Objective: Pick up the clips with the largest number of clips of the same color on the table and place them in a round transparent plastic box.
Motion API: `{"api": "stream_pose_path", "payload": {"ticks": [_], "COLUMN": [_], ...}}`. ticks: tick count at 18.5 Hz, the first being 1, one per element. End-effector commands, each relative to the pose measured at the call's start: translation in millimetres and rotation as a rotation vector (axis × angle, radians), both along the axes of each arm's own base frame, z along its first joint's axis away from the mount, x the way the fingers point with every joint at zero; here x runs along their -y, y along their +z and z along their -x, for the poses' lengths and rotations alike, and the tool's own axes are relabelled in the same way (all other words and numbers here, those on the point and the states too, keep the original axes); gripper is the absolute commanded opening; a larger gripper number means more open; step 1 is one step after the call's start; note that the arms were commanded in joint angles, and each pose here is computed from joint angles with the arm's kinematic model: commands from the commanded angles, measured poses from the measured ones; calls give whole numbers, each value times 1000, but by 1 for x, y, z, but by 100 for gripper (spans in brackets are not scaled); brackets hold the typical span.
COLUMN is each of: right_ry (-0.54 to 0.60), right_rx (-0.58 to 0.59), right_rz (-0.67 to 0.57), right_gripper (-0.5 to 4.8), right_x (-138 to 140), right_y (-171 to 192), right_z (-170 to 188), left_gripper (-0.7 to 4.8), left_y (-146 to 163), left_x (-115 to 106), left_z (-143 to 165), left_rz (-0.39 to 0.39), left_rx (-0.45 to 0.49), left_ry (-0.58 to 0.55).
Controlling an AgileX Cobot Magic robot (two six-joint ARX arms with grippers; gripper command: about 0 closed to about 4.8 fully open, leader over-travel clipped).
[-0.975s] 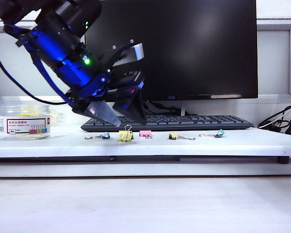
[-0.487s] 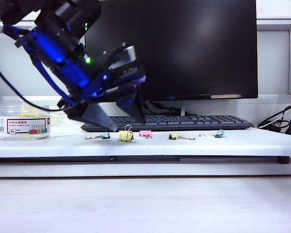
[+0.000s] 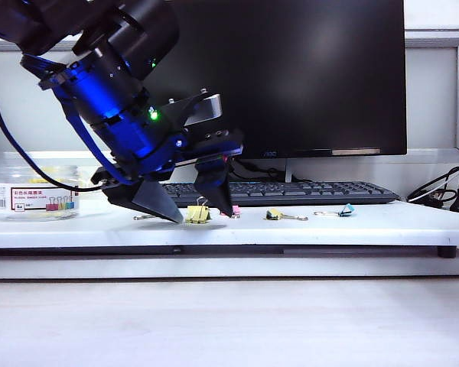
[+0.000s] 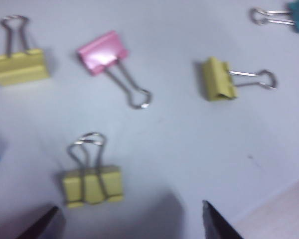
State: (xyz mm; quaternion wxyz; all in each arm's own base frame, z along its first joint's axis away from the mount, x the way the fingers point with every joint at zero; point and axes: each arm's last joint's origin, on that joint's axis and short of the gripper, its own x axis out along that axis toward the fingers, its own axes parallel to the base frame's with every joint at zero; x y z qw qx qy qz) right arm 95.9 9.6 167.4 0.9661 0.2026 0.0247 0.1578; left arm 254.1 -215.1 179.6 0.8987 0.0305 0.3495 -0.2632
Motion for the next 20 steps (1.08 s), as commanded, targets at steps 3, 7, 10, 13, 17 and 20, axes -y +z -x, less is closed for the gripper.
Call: {"api": "stream_pose_path", "payload": {"ticks": [3, 7, 10, 13, 17, 20], "right_ry": [5, 9, 13, 27, 27, 27], "right_rx": [12, 11, 10, 10, 10, 10], "right_rz": [-4, -8, -10, -10, -10, -10], "right_gripper": [-1, -1, -1, -1, -1, -1], "right_x": [0, 0, 0, -1, -1, -1], "right_y": [0, 0, 1, 0, 0, 1], "right_z": [0, 0, 0, 0, 0, 0], "left_gripper": [371, 371, 371, 369, 219, 206], "left_y": [4, 0, -9, -13, -15, -15], "left_x": [1, 3, 4, 5, 4, 4], "left_z": [-3, -6, -8, -8, -7, -6], "left_rz": [11, 6, -16, -19, -38, -40], "left_rx": [45, 60, 39, 34, 5, 2], "left_ry": [29, 44, 47, 48, 48, 40]}}
